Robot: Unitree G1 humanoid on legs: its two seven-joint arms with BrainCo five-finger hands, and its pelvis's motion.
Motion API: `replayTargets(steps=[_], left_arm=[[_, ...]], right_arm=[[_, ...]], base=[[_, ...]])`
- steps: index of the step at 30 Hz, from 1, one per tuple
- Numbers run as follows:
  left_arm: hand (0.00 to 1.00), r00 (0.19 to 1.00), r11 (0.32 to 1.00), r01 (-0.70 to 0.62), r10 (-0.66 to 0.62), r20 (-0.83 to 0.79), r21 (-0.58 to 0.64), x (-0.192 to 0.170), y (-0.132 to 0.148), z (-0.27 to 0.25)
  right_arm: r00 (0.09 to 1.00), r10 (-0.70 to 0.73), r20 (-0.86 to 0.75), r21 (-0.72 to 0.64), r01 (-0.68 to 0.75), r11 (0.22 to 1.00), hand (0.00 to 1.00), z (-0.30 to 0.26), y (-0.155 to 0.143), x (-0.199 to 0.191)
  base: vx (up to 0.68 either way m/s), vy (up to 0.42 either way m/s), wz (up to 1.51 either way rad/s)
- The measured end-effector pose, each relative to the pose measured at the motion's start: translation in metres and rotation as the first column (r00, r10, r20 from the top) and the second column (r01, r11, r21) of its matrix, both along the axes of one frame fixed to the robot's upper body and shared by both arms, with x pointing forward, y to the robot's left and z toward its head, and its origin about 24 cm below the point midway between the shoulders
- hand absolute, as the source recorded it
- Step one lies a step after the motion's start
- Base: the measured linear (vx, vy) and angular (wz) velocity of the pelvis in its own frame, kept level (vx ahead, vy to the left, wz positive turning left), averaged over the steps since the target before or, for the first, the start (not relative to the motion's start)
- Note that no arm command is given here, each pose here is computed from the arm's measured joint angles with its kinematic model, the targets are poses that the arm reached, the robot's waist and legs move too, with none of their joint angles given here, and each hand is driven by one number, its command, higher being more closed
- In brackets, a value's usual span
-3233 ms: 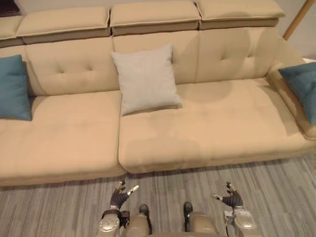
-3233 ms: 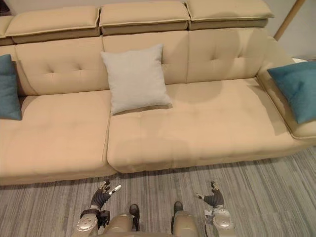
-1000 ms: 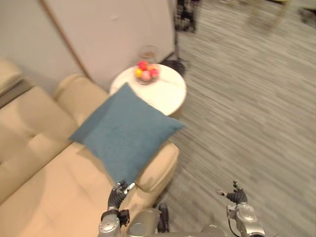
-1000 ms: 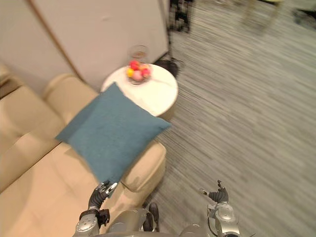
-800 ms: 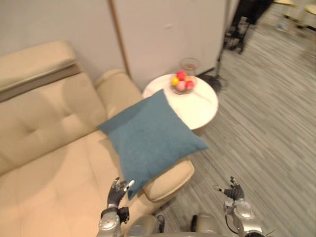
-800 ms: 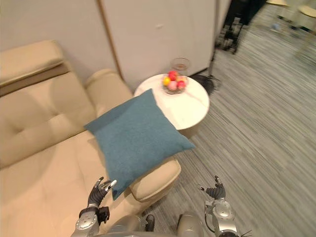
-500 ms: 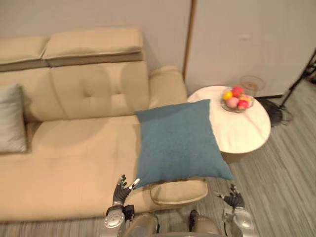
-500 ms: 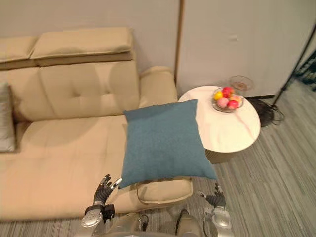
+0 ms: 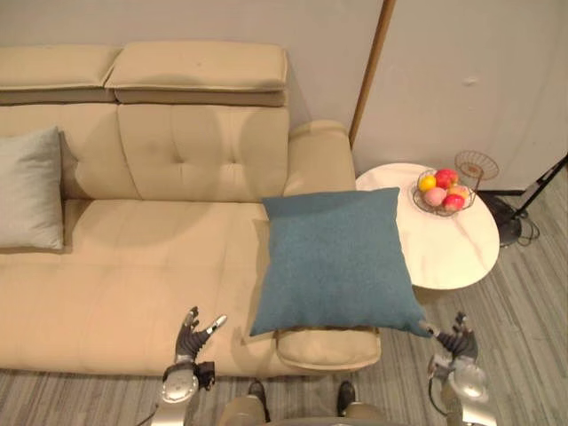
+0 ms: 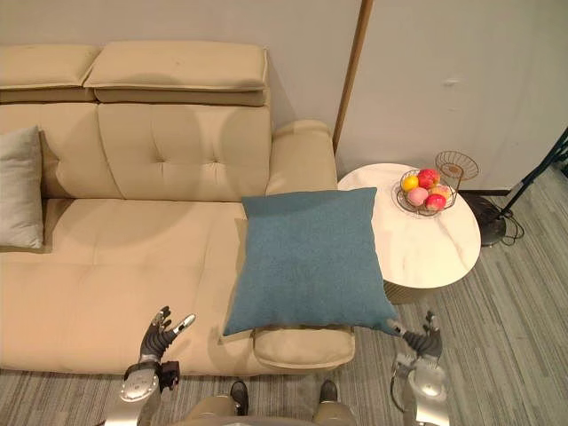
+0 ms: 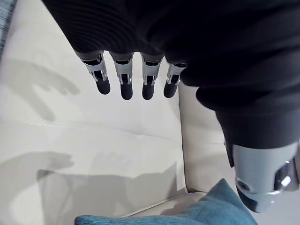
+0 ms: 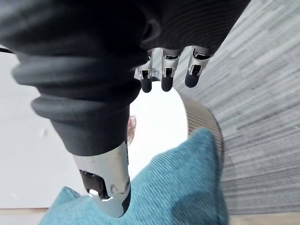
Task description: Pick up cushions and gather them together orderly.
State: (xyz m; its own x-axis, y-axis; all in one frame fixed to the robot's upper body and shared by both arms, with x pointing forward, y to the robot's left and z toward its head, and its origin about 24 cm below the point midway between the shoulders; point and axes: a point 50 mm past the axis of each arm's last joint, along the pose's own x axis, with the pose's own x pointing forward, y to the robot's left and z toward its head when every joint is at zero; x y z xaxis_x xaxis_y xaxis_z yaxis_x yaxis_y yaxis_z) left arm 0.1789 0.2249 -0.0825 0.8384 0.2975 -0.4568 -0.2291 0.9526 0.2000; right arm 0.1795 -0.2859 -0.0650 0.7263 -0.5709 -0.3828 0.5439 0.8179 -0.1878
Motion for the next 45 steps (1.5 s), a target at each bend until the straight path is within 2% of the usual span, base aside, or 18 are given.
replayTargets(steps=[4, 6, 10, 13, 14, 15, 19, 25, 30, 35, 40, 45], left_arm=[[0.0, 0.995, 0.999, 0.04, -0.041, 0.086, 0.009, 0.031, -0.005, 0.017], [0.0, 0.984, 0.997, 0.081, -0.08, 0.159, 0.0, 0.059, -0.015, 0.033], [0.0, 0.931, 0.982, 0.188, -0.179, 0.319, 0.003, 0.129, -0.049, 0.082], [0.0, 0.892, 0.974, 0.226, -0.214, 0.397, 0.017, 0.164, -0.067, 0.118], [1.0, 0.883, 0.972, 0.235, -0.221, 0.413, 0.017, 0.171, -0.072, 0.126], [1.0, 0.873, 0.97, 0.241, -0.222, 0.435, 0.011, 0.181, -0.078, 0.138], [1.0, 0.857, 0.969, 0.246, -0.208, 0.471, -0.02, 0.196, -0.095, 0.159], [1.0, 0.825, 0.983, 0.182, -0.134, 0.55, -0.033, 0.203, -0.081, 0.184], [1.0, 0.736, 0.981, 0.193, -0.131, 0.664, -0.021, 0.196, -0.077, 0.211], [1.0, 0.713, 0.978, 0.205, -0.129, 0.69, -0.029, 0.163, -0.073, 0.194], [1.0, 0.775, 0.984, 0.17, -0.094, 0.625, -0.062, 0.11, -0.061, 0.148], [1.0, 0.84, 0.983, 0.11, -0.012, 0.542, -0.149, 0.051, -0.058, 0.112]], right_arm=[[0.995, 0.059, 0.081, -0.039, -0.056, 0.998, 0.0, 0.021, 0.0, 0.033], [0.982, 0.13, 0.138, -0.067, -0.121, 0.99, 0.0, 0.038, 0.01, 0.06], [0.907, 0.312, 0.284, -0.155, -0.278, 0.948, 0.0, 0.097, 0.044, 0.139], [0.866, 0.359, 0.347, -0.166, -0.32, 0.933, 0.0, 0.132, 0.066, 0.176], [0.86, 0.36, 0.362, -0.154, -0.326, 0.933, 0.0, 0.139, 0.072, 0.184], [0.853, 0.353, 0.383, -0.151, -0.32, 0.935, 1.0, 0.149, 0.076, 0.191], [0.822, 0.375, 0.429, -0.154, -0.343, 0.927, 1.0, 0.17, 0.095, 0.204], [0.741, 0.45, 0.499, -0.246, -0.377, 0.893, 1.0, 0.2, 0.116, 0.208], [0.623, 0.539, 0.567, -0.34, -0.419, 0.842, 1.0, 0.212, 0.134, 0.186], [0.576, 0.588, 0.568, -0.36, -0.468, 0.807, 1.0, 0.191, 0.145, 0.151], [0.439, 0.671, 0.597, -0.396, -0.566, 0.723, 1.0, 0.189, 0.174, 0.109], [0.413, 0.69, 0.595, -0.321, -0.665, 0.675, 1.0, 0.163, 0.185, 0.077]], base=[[0.0, -0.005, -0.01], [-0.03, -0.016, 0.03], [-0.1, -0.018, 0.05], [-0.14, -0.019, 0.02], [-0.15, -0.012, 0.03], [-0.13, -0.001, -0.02], [-0.08, -0.001, -0.08], [-0.06, -0.035, -0.14], [0.03, -0.033, -0.1], [0.1, -0.009, -0.03], [0.04, 0.004, 0.03], [0.03, 0.047, -0.16]])
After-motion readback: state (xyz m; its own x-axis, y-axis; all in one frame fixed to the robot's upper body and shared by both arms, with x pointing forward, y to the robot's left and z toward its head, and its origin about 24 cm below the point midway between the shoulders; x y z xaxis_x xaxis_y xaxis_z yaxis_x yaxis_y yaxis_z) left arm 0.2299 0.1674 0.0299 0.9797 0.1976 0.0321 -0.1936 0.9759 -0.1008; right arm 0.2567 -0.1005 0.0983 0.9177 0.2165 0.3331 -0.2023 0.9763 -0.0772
